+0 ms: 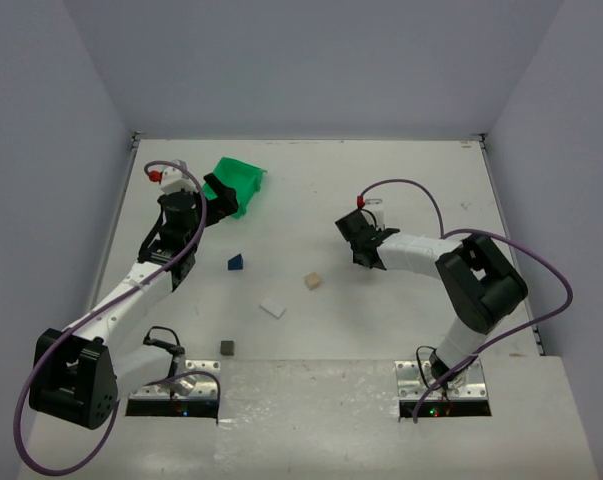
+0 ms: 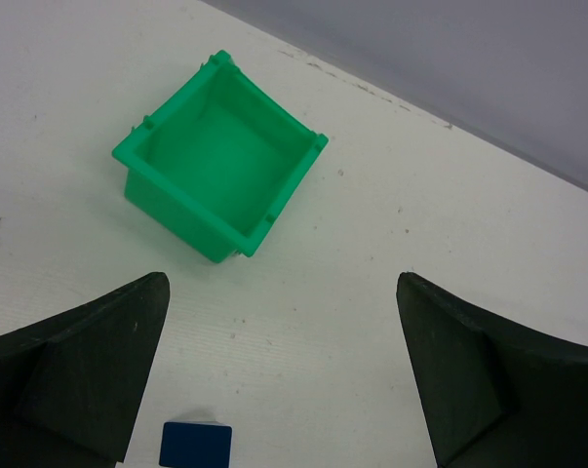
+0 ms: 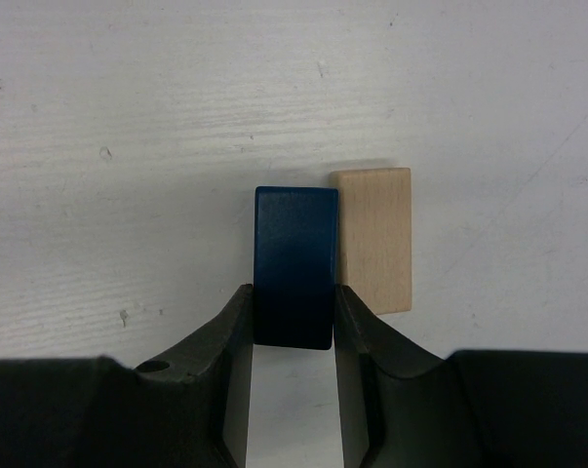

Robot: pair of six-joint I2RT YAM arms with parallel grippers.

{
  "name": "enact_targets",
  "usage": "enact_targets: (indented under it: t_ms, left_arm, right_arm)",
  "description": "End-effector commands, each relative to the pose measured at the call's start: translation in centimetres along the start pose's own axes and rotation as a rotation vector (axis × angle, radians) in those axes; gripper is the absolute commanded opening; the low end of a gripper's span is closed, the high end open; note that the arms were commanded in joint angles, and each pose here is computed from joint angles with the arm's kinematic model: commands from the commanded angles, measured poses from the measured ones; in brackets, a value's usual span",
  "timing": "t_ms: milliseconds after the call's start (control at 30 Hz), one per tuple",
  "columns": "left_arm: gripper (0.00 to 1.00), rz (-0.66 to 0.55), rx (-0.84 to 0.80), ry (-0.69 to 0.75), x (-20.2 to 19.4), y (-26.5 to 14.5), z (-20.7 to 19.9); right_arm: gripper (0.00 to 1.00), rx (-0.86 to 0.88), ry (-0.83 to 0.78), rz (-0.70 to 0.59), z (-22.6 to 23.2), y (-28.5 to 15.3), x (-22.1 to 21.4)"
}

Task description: Build the wood block tower

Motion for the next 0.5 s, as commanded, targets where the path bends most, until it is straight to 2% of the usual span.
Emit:
enact_targets:
  t_ms: [0, 300, 467]
  left_arm:
    - [1.00, -0.064, -0.057, -0.023, 2.20, 0.13, -2.02]
    - [1.00, -0.064, -0.061, -0.023, 2.21, 0.14, -2.15]
    - [1.00, -0.062, -0.063, -0.020, 2.16, 0.12, -2.22]
  right_arm:
    - [0.30, 0.005, 0.027, -0.044, 0.15, -0.35, 1.70]
    - [0.34, 0.002, 0.035, -0.037, 0.00, -0.56, 1.51]
    - [0.40, -0.004, 0.046, -0.038, -0.21, -0.74, 1.58]
Point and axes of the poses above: each gripper's point midway between its finger pads, its own y axis out along the fingers, its own z axis along the line the jaws close on, x = y × z, the point moved 2 cm from there along -y, back along the fingers, and after that the axes turned 5 degrees about -y, right-handed, at the moved point
